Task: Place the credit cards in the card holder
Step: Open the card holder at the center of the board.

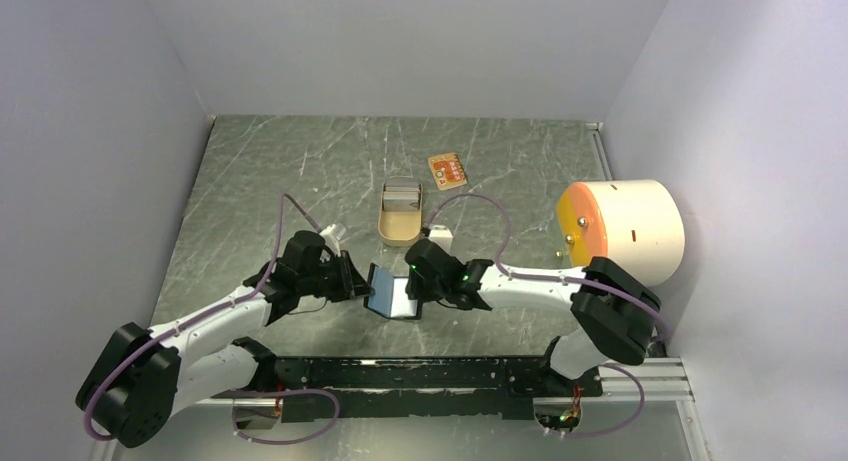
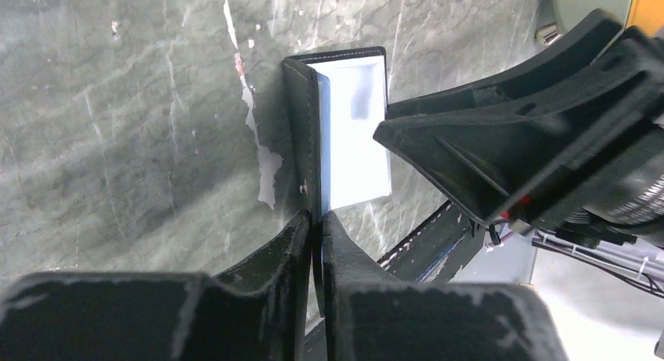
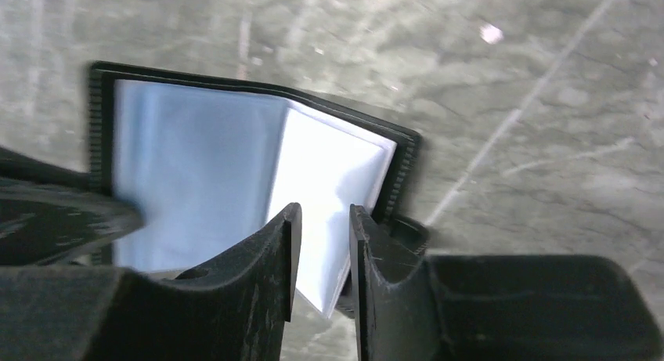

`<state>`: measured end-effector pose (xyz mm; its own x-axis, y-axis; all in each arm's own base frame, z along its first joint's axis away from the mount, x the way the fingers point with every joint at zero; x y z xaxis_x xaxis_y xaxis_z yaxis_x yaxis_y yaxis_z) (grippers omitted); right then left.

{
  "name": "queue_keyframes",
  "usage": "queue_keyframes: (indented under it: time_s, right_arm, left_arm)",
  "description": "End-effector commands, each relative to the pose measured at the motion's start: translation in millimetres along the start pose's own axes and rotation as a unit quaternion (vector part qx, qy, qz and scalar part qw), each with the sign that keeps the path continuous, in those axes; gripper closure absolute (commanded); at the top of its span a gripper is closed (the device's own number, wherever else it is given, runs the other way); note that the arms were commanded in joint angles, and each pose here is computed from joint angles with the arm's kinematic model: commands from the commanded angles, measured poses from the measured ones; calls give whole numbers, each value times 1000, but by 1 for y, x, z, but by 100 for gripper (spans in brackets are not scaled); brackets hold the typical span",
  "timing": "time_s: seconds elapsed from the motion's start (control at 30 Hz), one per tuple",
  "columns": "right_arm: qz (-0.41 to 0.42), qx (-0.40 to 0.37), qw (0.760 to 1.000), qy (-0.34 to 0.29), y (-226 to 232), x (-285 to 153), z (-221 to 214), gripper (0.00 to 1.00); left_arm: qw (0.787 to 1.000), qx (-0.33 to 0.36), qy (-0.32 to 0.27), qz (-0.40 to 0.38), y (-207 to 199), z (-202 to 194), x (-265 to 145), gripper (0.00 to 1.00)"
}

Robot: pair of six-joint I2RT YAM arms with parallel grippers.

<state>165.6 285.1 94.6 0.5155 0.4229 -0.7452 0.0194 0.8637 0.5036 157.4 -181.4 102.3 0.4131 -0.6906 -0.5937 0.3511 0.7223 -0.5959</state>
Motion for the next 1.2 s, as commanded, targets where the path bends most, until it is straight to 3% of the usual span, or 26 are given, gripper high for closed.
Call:
queue_keyframes:
  time_s: [0.0, 0.27, 0.4, 0.53, 0.6, 0.77, 0.97, 1.07, 1.17]
  right_arm:
    - [-18, -14, 1000, -13, -21, 8, -6, 68]
    - [-8, -19, 1000, 14, -33, 13, -21, 68]
    - [-6, -19, 1000, 17, -35, 14, -23, 68]
    - [-5, -23, 1000, 14, -35, 10, -21, 69]
    - [-1, -27, 1000, 12, -32, 5, -18, 69]
    - [3, -58, 998, -38, -22, -10, 5, 56]
    - [52, -131, 985, -103, 10, -29, 43, 48]
    - [89, -185, 967, -152, 27, -41, 68, 44]
    - [74, -232, 948, -204, 38, -44, 103, 41]
  left_arm:
    - [1000, -6, -11, -12, -3, -2, -1, 82]
    - [999, -20, -6, -49, -16, 3, -5, 53]
    - [999, -15, 2, -40, -14, 4, 0, 47]
    - [1000, -9, 14, -10, -6, 4, 5, 58]
    - [1000, -5, 19, 2, -4, 4, 6, 73]
    - [1000, 4, 10, -19, -9, 6, 2, 89]
    - [1000, 4, 29, 1, -6, 3, 1, 91]
    - [999, 6, 41, 9, -5, 3, 0, 91]
    - [999, 6, 32, -1, -10, 5, -4, 91]
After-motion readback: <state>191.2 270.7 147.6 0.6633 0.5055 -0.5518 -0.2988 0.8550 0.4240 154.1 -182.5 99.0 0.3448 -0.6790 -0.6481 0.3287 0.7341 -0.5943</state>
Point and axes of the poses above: each gripper's point midway between its finger pads, its own x axis out along the fingers, its own y axis along the line the jaws close on, z = x × y, the point moved 6 cm from there along -x, back along the fingers, and after that the axes turned 14 degrees about x, right-handed, at the moved point
